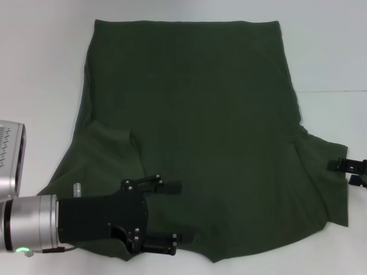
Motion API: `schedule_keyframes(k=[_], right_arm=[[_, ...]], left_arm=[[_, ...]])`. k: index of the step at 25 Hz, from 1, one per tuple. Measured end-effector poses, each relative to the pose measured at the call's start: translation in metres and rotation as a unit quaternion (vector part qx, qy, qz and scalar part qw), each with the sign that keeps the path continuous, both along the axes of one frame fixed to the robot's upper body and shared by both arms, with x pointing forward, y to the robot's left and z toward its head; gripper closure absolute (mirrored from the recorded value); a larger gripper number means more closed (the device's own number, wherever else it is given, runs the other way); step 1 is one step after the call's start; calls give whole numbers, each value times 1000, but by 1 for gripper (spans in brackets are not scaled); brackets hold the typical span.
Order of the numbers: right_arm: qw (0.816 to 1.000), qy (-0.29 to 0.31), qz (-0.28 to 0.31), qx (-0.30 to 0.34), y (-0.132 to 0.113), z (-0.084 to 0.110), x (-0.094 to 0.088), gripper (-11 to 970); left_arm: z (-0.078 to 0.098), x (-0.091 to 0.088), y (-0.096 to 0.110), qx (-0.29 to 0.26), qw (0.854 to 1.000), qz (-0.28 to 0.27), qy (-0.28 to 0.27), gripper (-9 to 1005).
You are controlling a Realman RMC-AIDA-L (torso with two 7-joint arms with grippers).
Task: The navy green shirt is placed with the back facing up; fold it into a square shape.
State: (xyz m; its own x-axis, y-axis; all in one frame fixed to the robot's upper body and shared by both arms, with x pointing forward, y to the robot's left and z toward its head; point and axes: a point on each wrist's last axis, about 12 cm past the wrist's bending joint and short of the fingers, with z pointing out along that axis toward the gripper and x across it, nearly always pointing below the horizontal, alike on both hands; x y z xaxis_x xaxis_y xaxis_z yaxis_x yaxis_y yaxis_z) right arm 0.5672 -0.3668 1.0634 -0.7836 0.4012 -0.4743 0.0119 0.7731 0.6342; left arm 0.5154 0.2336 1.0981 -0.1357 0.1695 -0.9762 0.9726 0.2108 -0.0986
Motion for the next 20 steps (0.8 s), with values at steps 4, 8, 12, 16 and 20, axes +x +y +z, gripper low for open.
schedule_keyframes(k=[4,8,12,16,20], right_arm=[[1000,1,0,-1,0,-1,-1,68],[1000,2,2,-1,2,-2,-1,68],[1000,4,4,-1,4,-4,-1,68],[1000,6,5,0,5,-5,-1,68],[1000,5,7,0,7,-4,0,69]], left_arm=[[0,0,0,0,1000,0,0,74],[0,0,0,0,1000,0,0,74],[0,0,0,0,1000,1,0,74],[-1,1,0,2,1000,4,0,74],[0,1,0,2,1000,4,0,74]])
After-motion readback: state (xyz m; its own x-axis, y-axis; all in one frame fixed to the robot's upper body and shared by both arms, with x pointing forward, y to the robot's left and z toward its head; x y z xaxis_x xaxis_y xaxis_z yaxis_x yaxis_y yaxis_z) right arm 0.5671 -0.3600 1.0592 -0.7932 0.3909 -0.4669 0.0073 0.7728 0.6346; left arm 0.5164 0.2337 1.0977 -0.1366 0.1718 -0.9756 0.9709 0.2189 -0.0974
